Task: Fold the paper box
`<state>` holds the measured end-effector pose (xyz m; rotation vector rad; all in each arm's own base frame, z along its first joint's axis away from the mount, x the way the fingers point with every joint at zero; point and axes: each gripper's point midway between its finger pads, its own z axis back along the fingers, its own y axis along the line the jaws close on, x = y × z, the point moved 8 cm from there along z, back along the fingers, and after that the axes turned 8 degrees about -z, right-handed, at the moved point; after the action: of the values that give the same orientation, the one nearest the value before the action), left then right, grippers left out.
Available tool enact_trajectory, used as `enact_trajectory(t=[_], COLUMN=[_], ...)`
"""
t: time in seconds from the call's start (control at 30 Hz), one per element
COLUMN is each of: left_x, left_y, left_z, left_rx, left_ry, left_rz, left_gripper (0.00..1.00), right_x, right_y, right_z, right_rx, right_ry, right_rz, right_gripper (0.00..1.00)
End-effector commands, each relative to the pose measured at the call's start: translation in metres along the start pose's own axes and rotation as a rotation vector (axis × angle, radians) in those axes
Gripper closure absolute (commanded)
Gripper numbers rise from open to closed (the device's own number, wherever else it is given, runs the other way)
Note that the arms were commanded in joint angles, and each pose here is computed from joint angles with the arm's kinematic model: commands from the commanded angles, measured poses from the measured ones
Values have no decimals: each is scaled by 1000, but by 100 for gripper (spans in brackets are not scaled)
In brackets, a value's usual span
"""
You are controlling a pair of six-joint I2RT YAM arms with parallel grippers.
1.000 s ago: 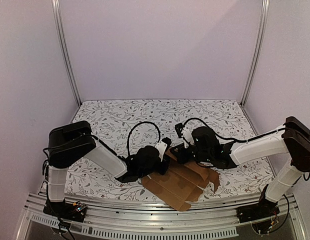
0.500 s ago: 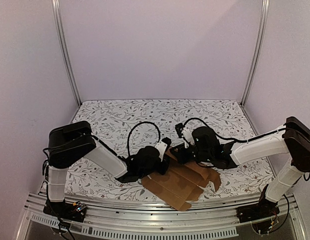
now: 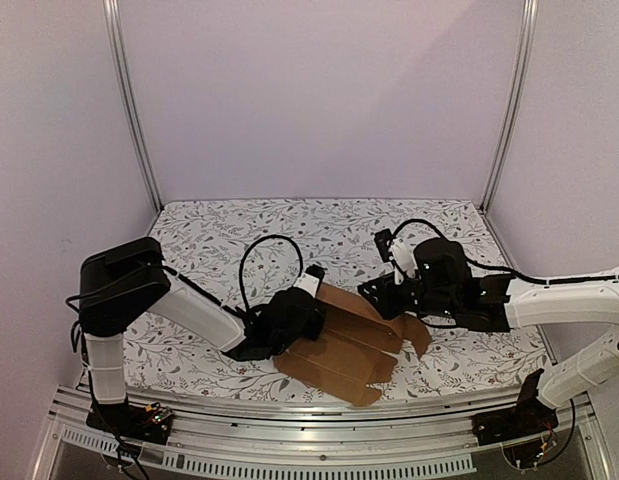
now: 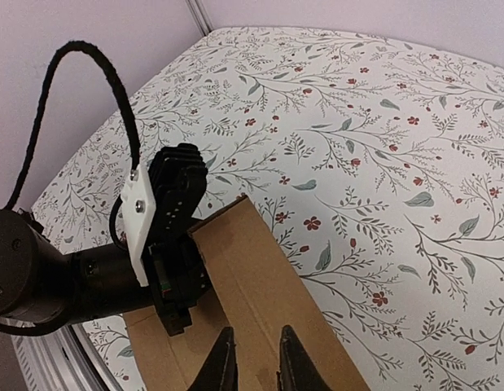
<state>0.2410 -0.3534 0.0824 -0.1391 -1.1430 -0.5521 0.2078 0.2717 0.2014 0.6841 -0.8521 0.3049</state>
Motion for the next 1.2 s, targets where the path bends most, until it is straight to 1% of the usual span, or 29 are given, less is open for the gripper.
enact_trajectory(t=[0.0, 0.1, 0.27, 0.43, 0.77, 1.17], left_x=[-5, -10, -15, -15, -17, -18], left_y=[22, 27, 30, 32, 33, 31], left_z=[7, 8, 11, 15, 20, 21], left_rx=[127, 173, 202, 221, 213, 192], left_ry=[68, 114, 184, 224, 257, 274], left_rz=[42, 67, 129, 176, 187, 199], left_gripper=[100, 100, 100, 100, 100, 100], right_x=[-6, -9, -21, -33, -31, -22], right_y=[-15, -22, -36, -43, -46, -47], right_z=[24, 37, 45, 39, 22, -14], right_rx=[-103, -152, -223, -252, -280, -261], right_ry=[34, 32, 40, 77, 83, 102], right_rz=[19, 25, 19, 4, 22, 26], right_gripper=[90, 100, 100, 100, 100, 100])
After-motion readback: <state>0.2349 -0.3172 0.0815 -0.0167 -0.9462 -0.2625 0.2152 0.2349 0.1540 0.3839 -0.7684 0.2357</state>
